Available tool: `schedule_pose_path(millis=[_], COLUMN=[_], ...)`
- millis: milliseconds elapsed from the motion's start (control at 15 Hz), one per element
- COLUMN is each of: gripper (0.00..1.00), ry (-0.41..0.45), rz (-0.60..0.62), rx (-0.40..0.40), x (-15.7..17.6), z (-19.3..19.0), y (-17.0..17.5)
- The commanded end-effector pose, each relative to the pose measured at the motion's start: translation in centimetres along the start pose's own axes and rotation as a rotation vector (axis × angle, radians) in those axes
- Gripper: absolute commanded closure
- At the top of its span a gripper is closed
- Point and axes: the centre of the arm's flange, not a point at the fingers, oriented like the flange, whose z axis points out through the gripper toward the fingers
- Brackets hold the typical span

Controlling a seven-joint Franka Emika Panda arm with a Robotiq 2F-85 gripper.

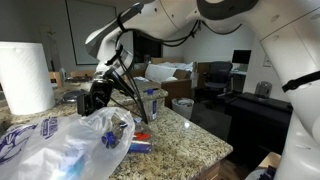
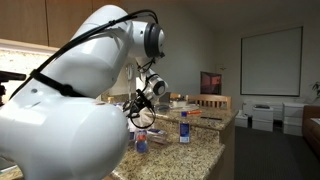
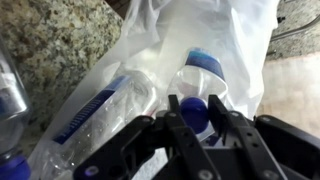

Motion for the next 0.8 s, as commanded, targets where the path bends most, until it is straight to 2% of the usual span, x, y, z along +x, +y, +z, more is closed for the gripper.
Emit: schedule_pose_path(millis=[0, 133, 333, 400, 533, 600, 733], gripper=[0.40, 0.27, 0.09, 0.01, 0.00, 0.00, 0.00], ry=[-0.188, -0.243, -0.280, -0.264, -0.192, -0.136, -0.071], rz=[-0.059, -0.084, -0.131, -0.143, -0.156, -0.137, -0.102], rx=[0.029, 0.029, 0.001, -0.018, -0.098, -0.166, -0.251], x=[1.6, 0.9, -0.5, -1.6, -4.6, -6.8, -11.0], z=[-1.4, -2.2, -4.3, -5.6, -8.8, -10.5, -12.9], y=[-1.7, -2.9, -4.3, -4.6, -4.5, -4.2, -3.4])
